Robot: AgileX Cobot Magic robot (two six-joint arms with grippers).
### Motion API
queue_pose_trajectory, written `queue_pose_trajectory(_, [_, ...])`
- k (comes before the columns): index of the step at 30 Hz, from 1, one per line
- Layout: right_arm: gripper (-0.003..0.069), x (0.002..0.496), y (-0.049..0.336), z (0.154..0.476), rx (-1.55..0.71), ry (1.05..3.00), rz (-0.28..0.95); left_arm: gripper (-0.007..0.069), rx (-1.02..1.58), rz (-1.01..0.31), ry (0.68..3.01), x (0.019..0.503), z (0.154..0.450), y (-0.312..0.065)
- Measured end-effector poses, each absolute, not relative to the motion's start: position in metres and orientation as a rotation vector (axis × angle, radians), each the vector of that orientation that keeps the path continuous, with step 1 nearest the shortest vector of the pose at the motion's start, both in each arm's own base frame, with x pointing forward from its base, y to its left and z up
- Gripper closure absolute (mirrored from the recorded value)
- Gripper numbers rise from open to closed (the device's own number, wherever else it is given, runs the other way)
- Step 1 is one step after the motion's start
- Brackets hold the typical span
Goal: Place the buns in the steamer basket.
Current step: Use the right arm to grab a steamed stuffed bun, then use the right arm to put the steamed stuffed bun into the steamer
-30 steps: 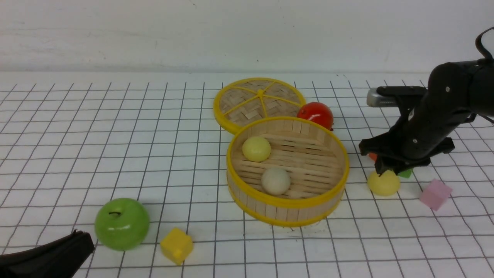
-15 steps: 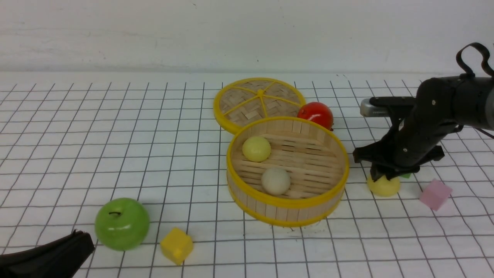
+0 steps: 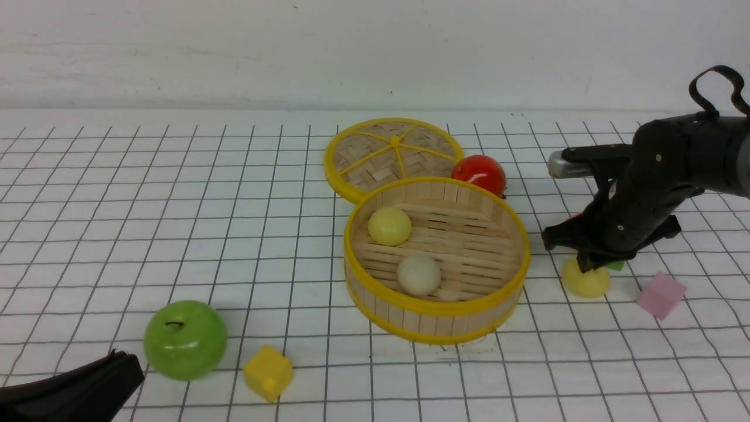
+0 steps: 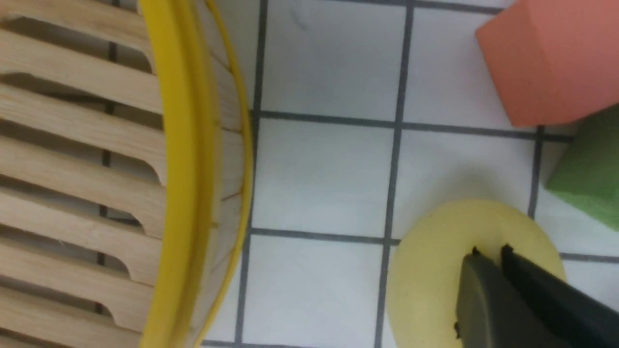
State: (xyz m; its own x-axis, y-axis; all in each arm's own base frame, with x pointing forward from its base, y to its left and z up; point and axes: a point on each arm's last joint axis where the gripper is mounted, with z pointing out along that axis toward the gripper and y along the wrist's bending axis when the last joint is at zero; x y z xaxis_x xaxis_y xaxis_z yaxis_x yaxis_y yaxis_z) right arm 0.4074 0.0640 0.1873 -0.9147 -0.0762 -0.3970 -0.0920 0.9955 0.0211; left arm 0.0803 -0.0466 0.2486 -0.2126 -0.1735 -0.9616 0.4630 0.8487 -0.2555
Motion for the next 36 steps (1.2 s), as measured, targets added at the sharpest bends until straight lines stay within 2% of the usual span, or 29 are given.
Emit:
queue_pose_trajectory(7, [0.0662, 0.394, 0.066, 0.23, -0.147, 2.667, 0.083, 0.059, 0.226, -0.591, 1.69, 0.08, 0.249, -0.047])
queue_pose_trajectory(9, [0.0662, 0.384, 0.078, 0.255, -0.2, 2.605, 0.141, 0.0589, 0.226, -0.591, 1.69, 0.08, 0.249, -0.047])
queue_pose_trajectory(12, [0.0662, 0.375, 0.101, 0.27, -0.285, 2.546, 0.208, 0.0587, 0.226, -0.591, 1.69, 0.08, 0.249, -0.047])
queue_pose_trajectory(17, [0.0659, 0.374, 0.139, 0.268, -0.387, 2.45, 0.275, 0.0586, 0.226, -0.591, 1.69, 0.08, 0.249, -0.047])
queue_pose_trajectory(22, [0.0643, 0.384, 0.168, 0.243, -0.436, 2.384, 0.293, 0.0578, 0.226, -0.591, 1.69, 0.08, 0.249, -0.047])
queue_pose_trajectory(26, [0.0587, 0.394, 0.176, 0.217, -0.46, 2.385, 0.269, 0.0575, 0.226, -0.591, 1.69, 0.08, 0.249, -0.047])
queue_pose_trajectory(29, [0.0494, 0.4, 0.178, 0.199, -0.467, 2.396, 0.254, 0.0575, 0.226, -0.591, 1.69, 0.08, 0.249, -0.047])
queue_pose_trajectory(32, [0.0383, 0.401, 0.178, 0.197, -0.465, 2.388, 0.254, 0.0575, 0.226, -0.591, 1.69, 0.08, 0.249, -0.047])
queue_pose_trajectory(33, [0.0375, 0.401, 0.178, 0.197, -0.464, 2.387, 0.254, 0.0575, 0.226, -0.591, 1.69, 0.08, 0.249, -0.047])
queue_pose_trajectory(34, [0.03, 0.399, 0.177, 0.205, -0.464, 2.378, 0.257, 0.0575, 0.226, -0.591, 1.69, 0.08, 0.249, -0.047])
queue_pose_trajectory(36, [0.025, 0.395, 0.176, 0.216, -0.454, 2.373, 0.272, 0.0575, 0.226, -0.591, 1.69, 0.08, 0.249, -0.047])
